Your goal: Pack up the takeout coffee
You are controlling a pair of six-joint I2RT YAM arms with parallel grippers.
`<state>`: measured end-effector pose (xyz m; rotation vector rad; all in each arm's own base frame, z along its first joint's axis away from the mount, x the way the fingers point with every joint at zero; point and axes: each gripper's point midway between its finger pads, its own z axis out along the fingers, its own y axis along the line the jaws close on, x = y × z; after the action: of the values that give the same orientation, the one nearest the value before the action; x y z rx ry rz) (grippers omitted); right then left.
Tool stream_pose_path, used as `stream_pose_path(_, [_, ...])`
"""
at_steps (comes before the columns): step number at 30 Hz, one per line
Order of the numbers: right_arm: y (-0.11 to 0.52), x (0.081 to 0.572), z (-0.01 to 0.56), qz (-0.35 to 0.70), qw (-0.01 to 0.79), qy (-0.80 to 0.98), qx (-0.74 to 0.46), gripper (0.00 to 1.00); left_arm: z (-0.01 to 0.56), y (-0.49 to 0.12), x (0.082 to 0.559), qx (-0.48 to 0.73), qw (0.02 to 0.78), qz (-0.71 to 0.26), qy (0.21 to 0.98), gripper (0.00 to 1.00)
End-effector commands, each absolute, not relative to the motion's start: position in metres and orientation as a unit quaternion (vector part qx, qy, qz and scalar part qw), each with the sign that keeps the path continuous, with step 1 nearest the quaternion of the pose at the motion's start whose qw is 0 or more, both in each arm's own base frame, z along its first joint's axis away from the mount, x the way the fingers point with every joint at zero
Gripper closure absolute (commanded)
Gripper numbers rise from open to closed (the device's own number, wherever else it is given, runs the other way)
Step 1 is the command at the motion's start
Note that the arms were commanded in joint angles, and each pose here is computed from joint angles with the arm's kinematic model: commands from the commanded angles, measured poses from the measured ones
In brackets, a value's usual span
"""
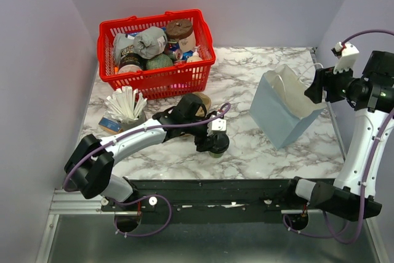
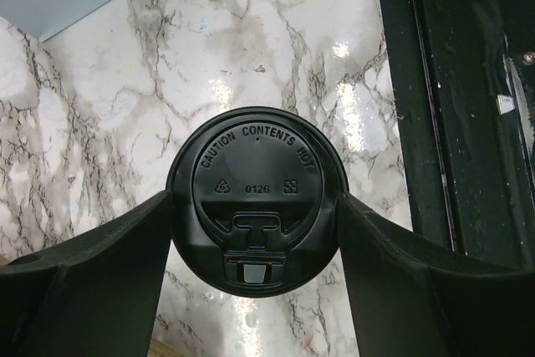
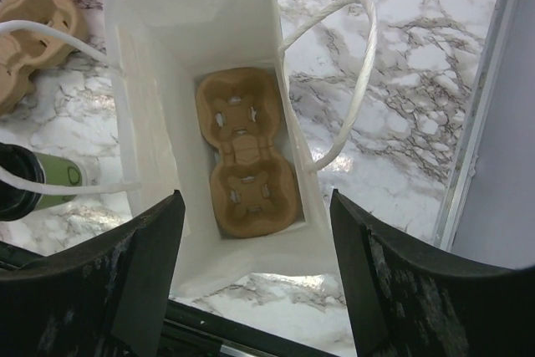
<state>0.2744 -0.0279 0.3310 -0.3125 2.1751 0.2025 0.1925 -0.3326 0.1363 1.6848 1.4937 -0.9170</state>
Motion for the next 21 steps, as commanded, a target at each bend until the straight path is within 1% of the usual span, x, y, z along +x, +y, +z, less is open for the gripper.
stream_pose_path(1, [-0.031,0.289,0.322,0.082,0.452,0.875,-0.151,0.21,0.135,-0.338,0.186,0.659,0.346,-0.372,0.555,0.39])
stream_pose_path(4, [-0.034,0.300,0.321,0.083,0.456,0.873,-0.154,0.24,0.137,-0.338,0.186,0.657,0.345,-0.374,0.556,0.41])
stream_pose_path(6, [-0.036,0.307,0.320,0.085,0.456,0.872,-0.156,0.27,0.141,-0.338,0.186,0.655,0.345,-0.375,0.558,0.42])
stream_pose_path(8, [-0.041,0.313,0.315,0.081,0.453,0.875,-0.152,0.27,0.143,-0.339,0.186,0.654,0.347,-0.375,0.557,0.42])
stream_pose_path(13, [-0.038,0.313,0.295,0.110,0.412,0.889,-0.167,0.32,0.145,-0.339,0.187,0.654,0.348,-0.373,0.558,0.42])
stream_pose_path(17, [-0.042,0.308,0.285,0.102,0.391,0.898,-0.174,0.39,0.150,-0.338,0.187,0.655,0.353,-0.372,0.555,0.42])
stream_pose_path(21, [-0.051,0.302,0.269,0.085,0.357,0.915,-0.170,0.45,0.156,-0.339,0.188,0.655,0.354,-0.373,0.553,0.43])
